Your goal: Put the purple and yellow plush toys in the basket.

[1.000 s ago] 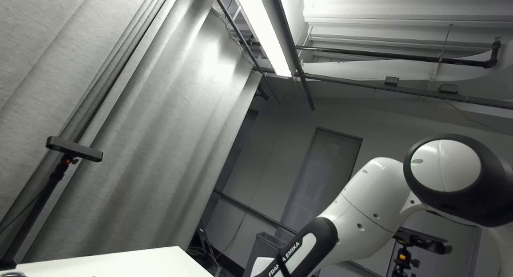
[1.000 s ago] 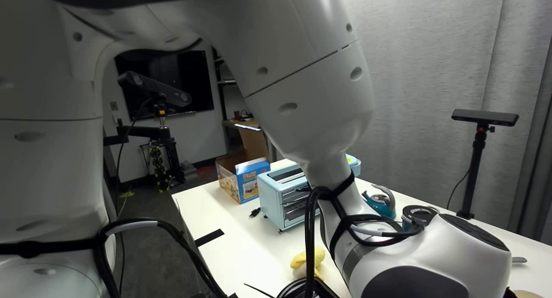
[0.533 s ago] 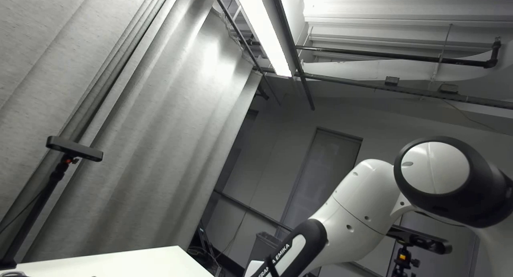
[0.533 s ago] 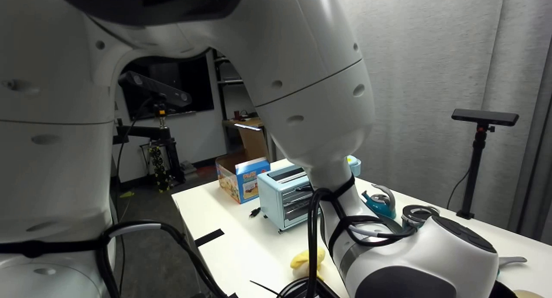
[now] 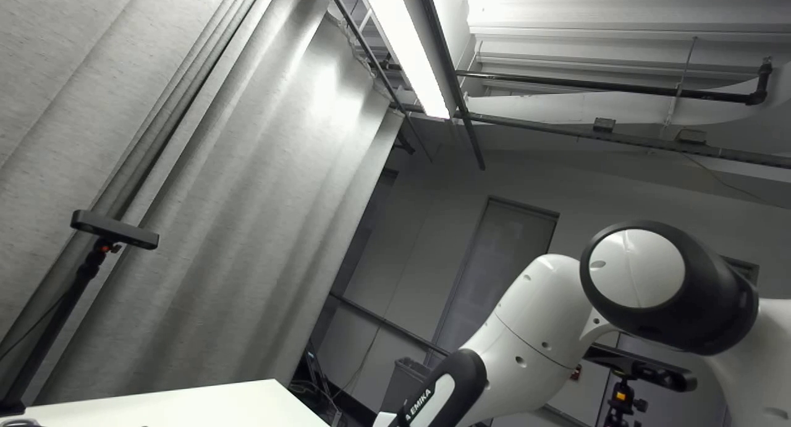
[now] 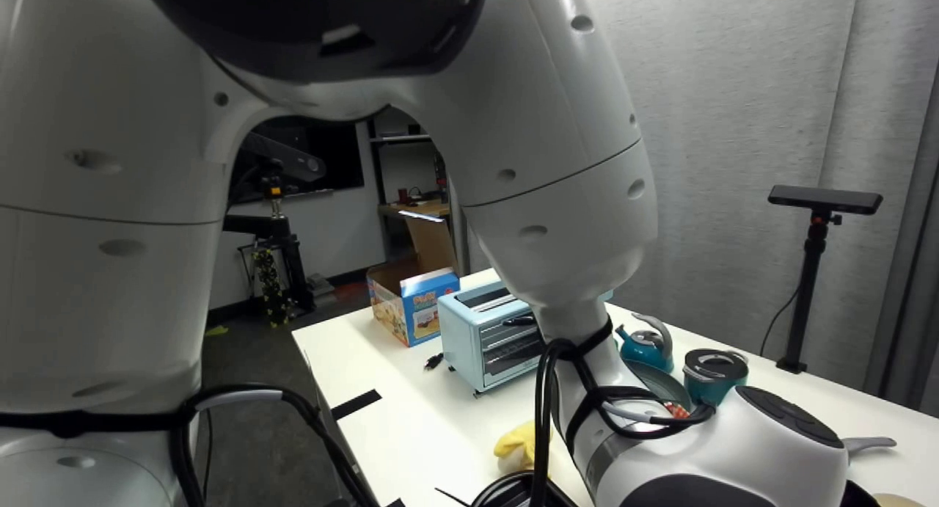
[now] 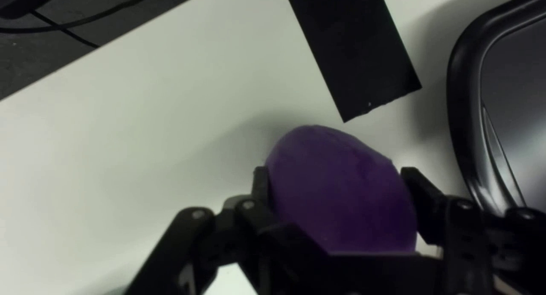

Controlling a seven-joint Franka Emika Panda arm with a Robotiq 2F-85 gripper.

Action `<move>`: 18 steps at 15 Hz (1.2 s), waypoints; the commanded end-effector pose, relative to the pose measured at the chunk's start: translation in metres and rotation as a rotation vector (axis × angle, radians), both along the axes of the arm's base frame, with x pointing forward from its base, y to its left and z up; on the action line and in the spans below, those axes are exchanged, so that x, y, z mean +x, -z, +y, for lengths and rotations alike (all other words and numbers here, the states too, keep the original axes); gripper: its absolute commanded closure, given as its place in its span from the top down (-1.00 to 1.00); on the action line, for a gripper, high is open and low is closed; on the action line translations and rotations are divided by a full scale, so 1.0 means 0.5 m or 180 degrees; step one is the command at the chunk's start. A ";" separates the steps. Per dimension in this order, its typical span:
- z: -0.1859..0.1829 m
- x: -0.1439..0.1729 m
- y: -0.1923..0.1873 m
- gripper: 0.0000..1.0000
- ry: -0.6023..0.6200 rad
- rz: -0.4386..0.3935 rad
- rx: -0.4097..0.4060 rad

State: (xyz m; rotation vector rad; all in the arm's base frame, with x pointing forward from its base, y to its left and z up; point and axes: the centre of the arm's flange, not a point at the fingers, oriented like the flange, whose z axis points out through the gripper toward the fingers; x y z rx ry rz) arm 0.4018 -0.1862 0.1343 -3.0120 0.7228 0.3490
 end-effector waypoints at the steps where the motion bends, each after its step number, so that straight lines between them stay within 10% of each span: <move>1: -0.013 0.008 0.010 -0.06 -0.0036 -0.0071 -0.0047; 7: 0.010 -0.008 -0.101 -0.82 -0.0158 -0.0145 -0.0246; 18: 0.187 0.118 -0.284 -0.86 -0.0889 -0.1414 -0.0606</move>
